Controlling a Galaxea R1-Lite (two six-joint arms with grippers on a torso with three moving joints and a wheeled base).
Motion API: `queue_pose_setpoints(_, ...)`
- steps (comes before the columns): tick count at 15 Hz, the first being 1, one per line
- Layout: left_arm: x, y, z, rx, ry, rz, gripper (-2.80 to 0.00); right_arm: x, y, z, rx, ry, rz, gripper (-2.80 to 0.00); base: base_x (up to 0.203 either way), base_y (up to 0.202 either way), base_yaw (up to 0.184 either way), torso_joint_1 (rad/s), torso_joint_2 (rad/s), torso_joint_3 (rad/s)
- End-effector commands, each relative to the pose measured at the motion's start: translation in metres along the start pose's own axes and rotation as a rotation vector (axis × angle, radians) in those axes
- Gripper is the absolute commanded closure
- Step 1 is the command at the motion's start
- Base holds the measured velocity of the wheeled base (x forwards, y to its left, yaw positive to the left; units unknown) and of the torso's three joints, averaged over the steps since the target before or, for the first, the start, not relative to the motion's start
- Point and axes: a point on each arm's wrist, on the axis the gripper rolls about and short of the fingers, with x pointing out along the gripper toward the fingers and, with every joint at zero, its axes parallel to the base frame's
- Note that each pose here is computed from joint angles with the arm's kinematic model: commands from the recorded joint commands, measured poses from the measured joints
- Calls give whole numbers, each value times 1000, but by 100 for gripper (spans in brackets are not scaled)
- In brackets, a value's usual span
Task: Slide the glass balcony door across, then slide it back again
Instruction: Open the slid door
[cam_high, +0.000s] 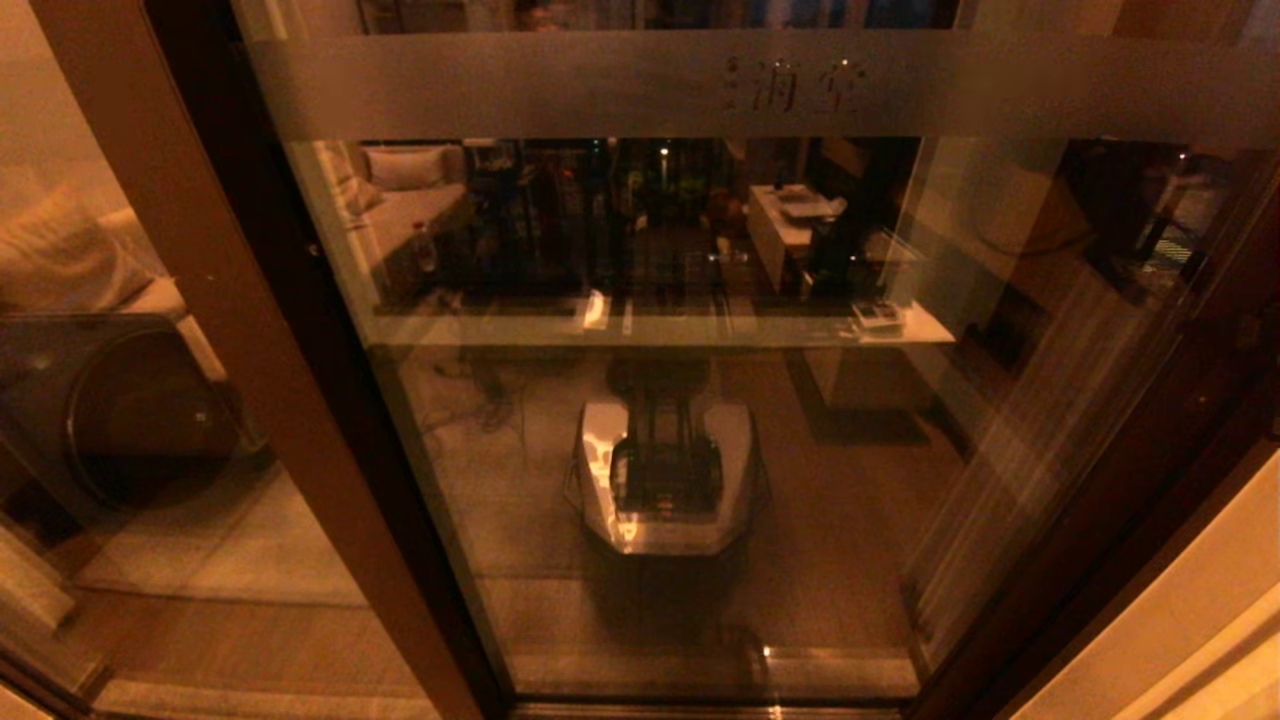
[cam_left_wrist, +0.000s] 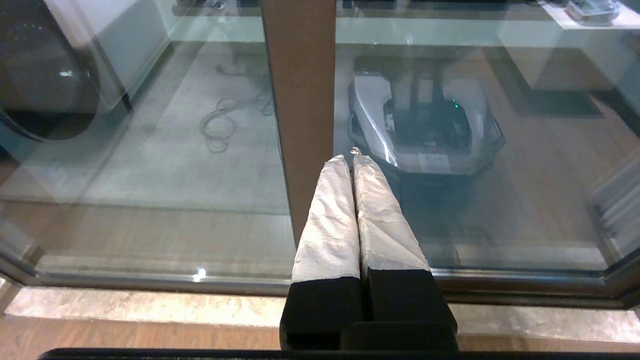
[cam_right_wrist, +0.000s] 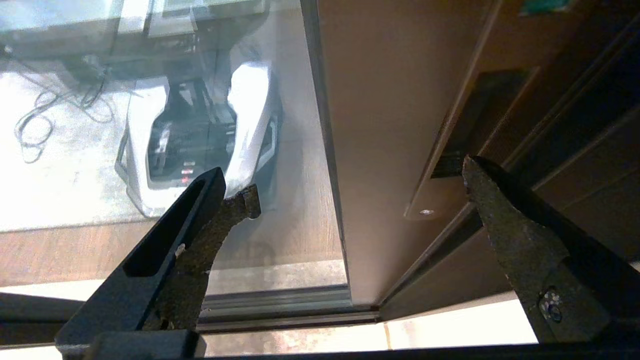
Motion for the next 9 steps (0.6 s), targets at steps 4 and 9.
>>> queue_pose_setpoints(4,0,0,0,0,2,0,0,9,-1,2,-6,-4,12,-280,0,0,0,0,0,0)
queue_pose_setpoints(9,0,0,0,0,2,0,0,14,0,4,-13,-10,20,-280,0,0,0,0,0,0)
